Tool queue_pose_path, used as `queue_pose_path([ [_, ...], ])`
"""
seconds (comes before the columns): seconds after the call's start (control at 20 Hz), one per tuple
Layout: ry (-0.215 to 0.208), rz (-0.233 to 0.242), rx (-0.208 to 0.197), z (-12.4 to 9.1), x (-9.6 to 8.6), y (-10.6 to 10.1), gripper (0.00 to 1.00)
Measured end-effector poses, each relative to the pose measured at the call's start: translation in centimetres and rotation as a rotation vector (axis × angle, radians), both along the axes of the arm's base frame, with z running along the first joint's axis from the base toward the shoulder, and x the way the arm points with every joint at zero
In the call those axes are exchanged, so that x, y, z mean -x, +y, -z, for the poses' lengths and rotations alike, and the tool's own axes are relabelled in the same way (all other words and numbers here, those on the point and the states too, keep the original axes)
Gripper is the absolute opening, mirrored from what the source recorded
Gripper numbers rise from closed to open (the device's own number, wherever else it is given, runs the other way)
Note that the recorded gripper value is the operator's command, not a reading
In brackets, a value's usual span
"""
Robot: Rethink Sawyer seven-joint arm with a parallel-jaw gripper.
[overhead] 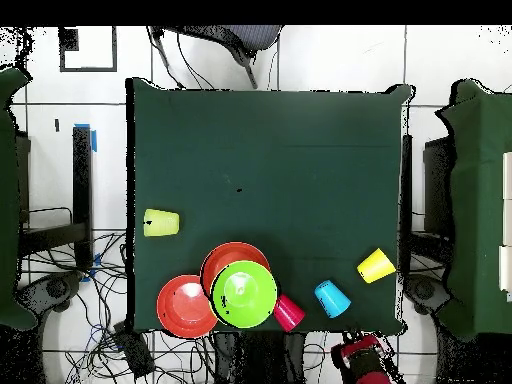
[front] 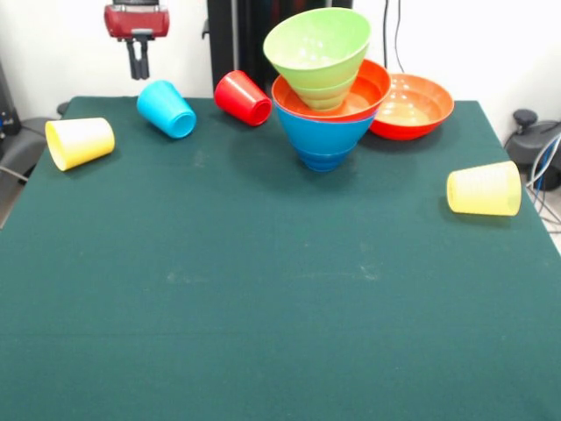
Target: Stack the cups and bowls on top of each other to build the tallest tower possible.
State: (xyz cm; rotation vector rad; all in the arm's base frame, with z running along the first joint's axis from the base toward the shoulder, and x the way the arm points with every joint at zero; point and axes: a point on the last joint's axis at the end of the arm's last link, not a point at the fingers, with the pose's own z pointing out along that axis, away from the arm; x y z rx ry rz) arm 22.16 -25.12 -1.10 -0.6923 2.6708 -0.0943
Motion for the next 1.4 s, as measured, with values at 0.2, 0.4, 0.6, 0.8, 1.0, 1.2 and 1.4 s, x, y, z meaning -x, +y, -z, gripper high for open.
queue_pose_path([
  [0.2, -0.002, -0.002, -0.012, 0.7, -0.1, 0.7, 0.0],
  [0.4, 0.003, -0.02, -0.016, 0.9, 0.1, 1.3, 0.0],
  [0.6, 0.006, -0.034, -0.017, 0.8, 0.3, 1.6, 0.0],
  [0.8, 0.014, -0.037, -0.017, 0.7, 0.8, 1.7, 0.0],
  [1.0, 0.012, -0.036, -0.012, 0.5, 1.0, 1.6, 0.0],
  [1.2, 0.0, -0.036, -0.011, 0.2, 1.1, 1.5, 0.0],
  [1.4, -0.032, -0.037, -0.013, 0.0, 0.7, 1.4, 0.0],
])
